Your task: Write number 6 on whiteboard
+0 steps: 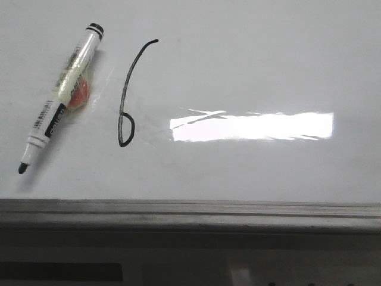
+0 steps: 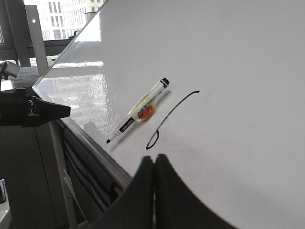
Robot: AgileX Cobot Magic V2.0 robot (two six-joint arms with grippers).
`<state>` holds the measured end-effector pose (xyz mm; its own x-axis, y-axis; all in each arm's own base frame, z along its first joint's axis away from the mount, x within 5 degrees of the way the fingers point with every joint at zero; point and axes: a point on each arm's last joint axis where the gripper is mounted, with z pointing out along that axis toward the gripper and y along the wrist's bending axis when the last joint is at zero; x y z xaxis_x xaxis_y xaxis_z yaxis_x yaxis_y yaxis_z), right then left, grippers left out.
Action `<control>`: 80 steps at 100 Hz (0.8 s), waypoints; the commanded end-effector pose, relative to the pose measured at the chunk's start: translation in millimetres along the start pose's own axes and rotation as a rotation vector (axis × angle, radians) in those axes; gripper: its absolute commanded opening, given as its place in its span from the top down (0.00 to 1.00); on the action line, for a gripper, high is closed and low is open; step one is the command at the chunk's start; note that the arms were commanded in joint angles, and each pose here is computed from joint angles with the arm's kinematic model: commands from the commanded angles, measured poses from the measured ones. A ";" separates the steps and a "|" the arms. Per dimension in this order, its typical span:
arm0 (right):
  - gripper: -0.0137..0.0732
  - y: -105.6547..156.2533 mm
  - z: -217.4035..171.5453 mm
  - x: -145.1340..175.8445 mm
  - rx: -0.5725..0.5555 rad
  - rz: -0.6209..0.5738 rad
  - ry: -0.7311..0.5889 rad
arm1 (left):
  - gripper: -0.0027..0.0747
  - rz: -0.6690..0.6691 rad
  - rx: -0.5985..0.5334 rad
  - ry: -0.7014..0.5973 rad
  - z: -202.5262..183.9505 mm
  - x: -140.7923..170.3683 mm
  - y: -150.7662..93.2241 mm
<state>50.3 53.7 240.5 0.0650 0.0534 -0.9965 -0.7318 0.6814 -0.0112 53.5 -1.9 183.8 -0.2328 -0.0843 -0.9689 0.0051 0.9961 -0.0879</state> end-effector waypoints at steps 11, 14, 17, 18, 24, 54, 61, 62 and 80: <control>0.92 -1.4 0.3 -15.4 0.017 -0.021 -0.095 | 0.99 -0.014 -0.003 -0.058 0.3 1.6 0.7; 0.92 -1.4 0.3 -15.4 0.017 -0.021 -0.095 | 0.99 -0.014 -0.003 -0.058 0.3 1.6 0.7; 0.92 -1.4 0.3 -15.4 0.017 -0.021 -0.095 | 0.99 -0.014 -0.003 -0.058 0.3 1.6 0.7; 0.92 -1.4 0.3 -15.4 0.017 -0.021 -0.095 | 0.99 -0.014 -0.003 -0.058 0.3 1.6 0.7; 0.92 -1.4 0.3 -15.4 0.017 -0.021 -0.095 | 0.99 -0.016 -0.002 -0.058 0.3 1.6 0.6; 0.92 -1.4 0.3 -15.4 0.017 -0.021 -0.095 | 0.99 -0.016 -0.002 -0.058 0.3 1.6 0.6; 0.92 -2.7 0.3 -15.4 0.035 -0.046 -0.094 | 0.99 -0.016 -0.002 -0.058 0.3 1.6 0.6; 0.92 -3.3 0.3 -15.4 0.044 -0.054 -0.094 | 0.99 -0.016 -0.002 -0.058 0.3 1.6 0.6; 0.92 -21.0 -2.8 -15.5 0.290 -0.090 -0.084 | 0.99 -0.016 -0.002 -0.058 0.3 1.6 0.6</control>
<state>58.4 44.6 240.7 0.0908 0.0215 -0.9956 -0.6068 0.7939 -0.0382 53.5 -1.7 183.6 -0.2342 -0.0889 -0.9681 0.0000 0.9958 -0.0915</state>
